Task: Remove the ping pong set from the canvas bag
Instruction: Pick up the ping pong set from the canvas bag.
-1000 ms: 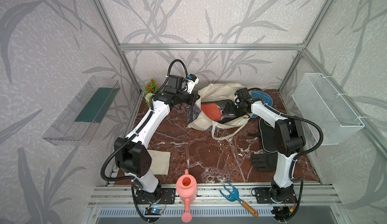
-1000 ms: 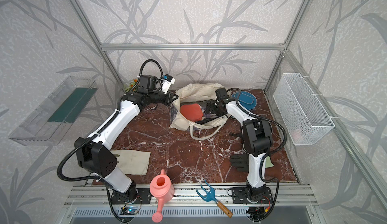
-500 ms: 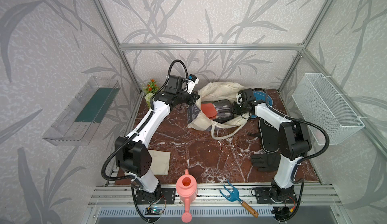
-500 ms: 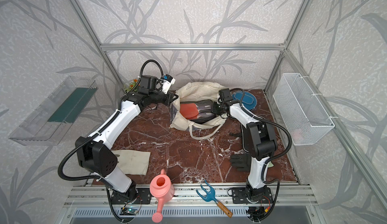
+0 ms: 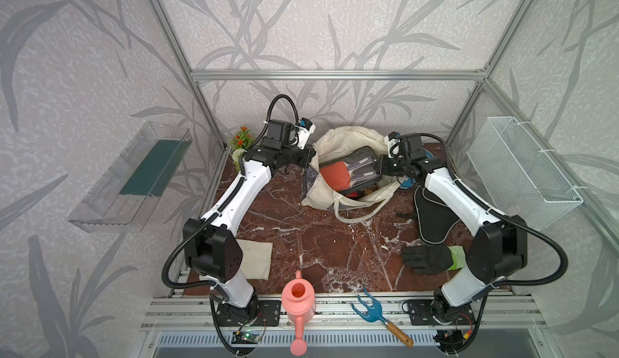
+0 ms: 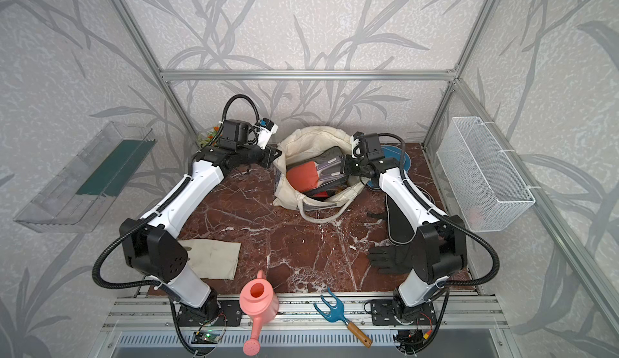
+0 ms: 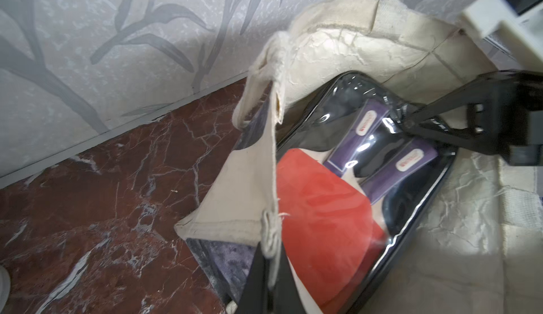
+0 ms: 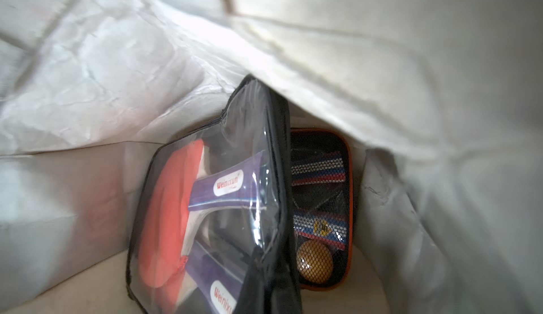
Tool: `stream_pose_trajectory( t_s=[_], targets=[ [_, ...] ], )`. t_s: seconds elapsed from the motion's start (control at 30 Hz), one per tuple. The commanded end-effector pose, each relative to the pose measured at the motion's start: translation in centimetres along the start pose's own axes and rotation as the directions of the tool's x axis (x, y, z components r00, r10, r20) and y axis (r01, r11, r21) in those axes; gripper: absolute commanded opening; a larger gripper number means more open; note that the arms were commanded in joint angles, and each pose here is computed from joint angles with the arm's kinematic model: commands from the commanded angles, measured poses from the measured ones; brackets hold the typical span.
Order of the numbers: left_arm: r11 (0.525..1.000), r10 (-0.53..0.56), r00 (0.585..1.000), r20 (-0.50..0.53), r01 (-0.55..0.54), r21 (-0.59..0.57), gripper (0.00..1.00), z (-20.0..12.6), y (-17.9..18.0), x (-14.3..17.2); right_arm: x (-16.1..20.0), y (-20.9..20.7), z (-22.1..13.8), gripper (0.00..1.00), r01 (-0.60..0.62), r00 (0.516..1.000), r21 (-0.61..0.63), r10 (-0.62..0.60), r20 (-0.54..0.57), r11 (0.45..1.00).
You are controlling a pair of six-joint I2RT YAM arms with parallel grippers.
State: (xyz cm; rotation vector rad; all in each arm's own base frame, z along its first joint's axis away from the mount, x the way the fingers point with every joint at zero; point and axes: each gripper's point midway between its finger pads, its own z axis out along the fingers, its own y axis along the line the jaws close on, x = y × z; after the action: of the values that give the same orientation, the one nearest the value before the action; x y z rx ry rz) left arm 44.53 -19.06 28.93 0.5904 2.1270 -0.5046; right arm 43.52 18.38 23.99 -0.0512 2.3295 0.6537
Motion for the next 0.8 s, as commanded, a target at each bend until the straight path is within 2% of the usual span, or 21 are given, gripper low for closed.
stream_pose_trajectory(
  t_s=[0.0,0.23,0.3,0.37,0.47,0.53,0.63,0.77],
  targets=[
    [0.993,0.019,1.000,-0.006,-0.020,-0.113,0.00,-1.0,2.8,-0.9,-2.6,4.0,-4.1,0.00,0.123,0.991,-0.086,-0.117,0.066,0.989],
    [0.985,0.022,1.000,-0.021,-0.026,-0.171,0.00,-1.5,4.3,-2.0,-6.5,7.0,-7.9,0.00,0.223,0.964,-0.099,-0.205,0.167,0.970],
    [0.984,0.023,1.000,-0.015,-0.026,-0.175,0.10,-1.9,4.3,-2.5,-7.5,7.6,-8.8,0.00,0.253,0.953,-0.095,-0.231,0.196,0.963],
    [0.984,0.027,1.000,-0.007,-0.028,-0.174,0.25,-2.3,4.1,-2.9,-8.4,8.2,-9.8,0.00,0.282,0.940,-0.094,-0.255,0.226,0.955],
    [0.986,0.030,1.000,0.009,-0.028,-0.163,0.54,-3.0,3.7,-3.6,-9.3,8.9,-10.6,0.00,0.308,0.929,-0.093,-0.278,0.245,0.947],
    [0.989,0.030,0.999,0.022,-0.026,-0.146,0.66,-3.6,3.1,-4.0,-9.9,9.2,-11.1,0.00,0.322,0.920,-0.089,-0.290,0.263,0.943],
    [0.994,0.031,0.998,0.047,-0.025,-0.108,0.75,-4.5,2.0,-4.6,-10.5,9.7,-11.6,0.00,0.339,0.912,-0.092,-0.303,0.277,0.936],
    [0.998,0.059,0.994,0.089,-0.058,-0.014,0.80,-5.6,-0.6,-5.3,-11.2,10.8,-12.8,0.00,0.377,0.890,-0.115,-0.325,0.320,0.919]
  ],
)
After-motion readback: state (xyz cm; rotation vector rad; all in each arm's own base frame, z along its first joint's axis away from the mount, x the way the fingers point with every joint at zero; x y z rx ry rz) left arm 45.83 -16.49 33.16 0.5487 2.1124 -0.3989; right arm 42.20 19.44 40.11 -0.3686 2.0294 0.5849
